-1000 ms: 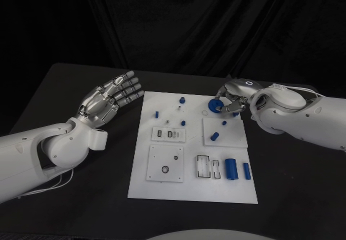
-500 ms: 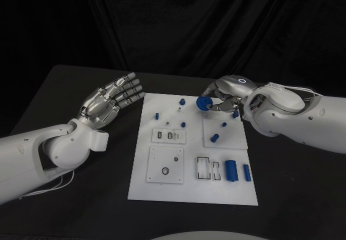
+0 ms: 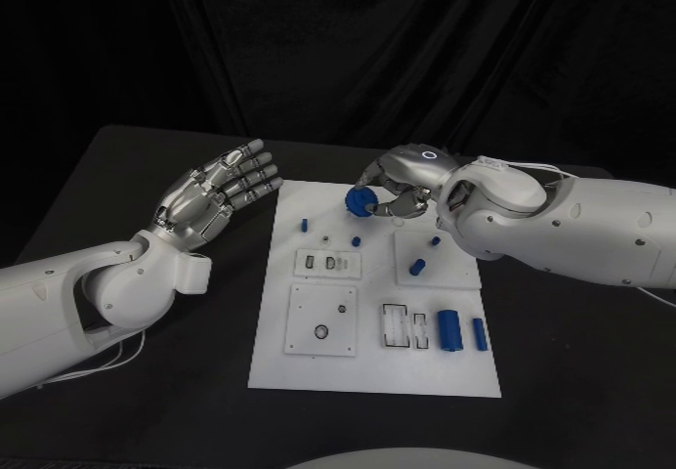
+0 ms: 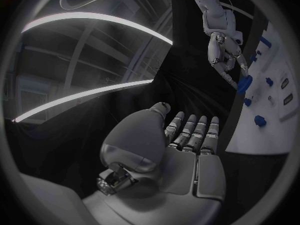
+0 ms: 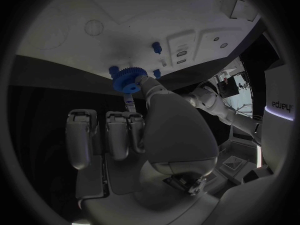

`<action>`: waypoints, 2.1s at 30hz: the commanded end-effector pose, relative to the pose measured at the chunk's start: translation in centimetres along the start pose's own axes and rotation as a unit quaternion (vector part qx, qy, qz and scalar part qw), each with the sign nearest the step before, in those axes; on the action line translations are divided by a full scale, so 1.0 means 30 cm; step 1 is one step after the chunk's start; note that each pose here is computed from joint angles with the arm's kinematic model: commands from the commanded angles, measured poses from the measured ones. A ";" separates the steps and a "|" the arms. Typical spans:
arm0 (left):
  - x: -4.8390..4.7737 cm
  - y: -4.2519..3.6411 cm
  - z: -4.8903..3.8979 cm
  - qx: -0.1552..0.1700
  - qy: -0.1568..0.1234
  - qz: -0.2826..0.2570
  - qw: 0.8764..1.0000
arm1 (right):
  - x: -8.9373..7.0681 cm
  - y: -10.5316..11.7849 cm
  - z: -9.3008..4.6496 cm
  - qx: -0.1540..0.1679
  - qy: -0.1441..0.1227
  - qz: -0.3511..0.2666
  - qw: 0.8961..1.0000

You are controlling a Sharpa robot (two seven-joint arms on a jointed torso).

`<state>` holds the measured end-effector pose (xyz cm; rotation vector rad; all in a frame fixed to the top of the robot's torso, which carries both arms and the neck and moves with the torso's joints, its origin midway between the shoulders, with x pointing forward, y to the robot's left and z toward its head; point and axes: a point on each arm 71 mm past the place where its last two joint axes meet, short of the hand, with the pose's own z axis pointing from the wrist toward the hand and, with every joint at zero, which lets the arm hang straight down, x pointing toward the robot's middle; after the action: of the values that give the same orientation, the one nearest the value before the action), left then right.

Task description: Assemble the parts on the task board

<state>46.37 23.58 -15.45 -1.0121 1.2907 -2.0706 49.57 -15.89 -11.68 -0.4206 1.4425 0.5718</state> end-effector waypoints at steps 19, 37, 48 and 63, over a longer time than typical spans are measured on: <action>0.008 -0.030 0.002 0.077 0.007 -0.011 0.997 | 0.065 0.010 0.052 0.018 0.045 -0.010 0.999; 0.007 -0.024 0.008 0.074 0.010 -0.012 0.997 | 0.079 0.014 0.065 0.018 0.066 -0.015 0.998; 0.004 -0.023 0.009 0.072 0.010 -0.012 0.997 | 0.079 0.021 0.071 0.014 0.061 -0.014 0.998; -0.003 -0.024 0.003 0.070 0.007 -0.011 0.997 | -0.022 -0.077 -0.050 0.031 -0.019 0.025 0.999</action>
<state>46.63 23.53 -15.68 -1.0143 1.2930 -2.0787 49.96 -18.26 -12.27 -0.3777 1.4939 0.5285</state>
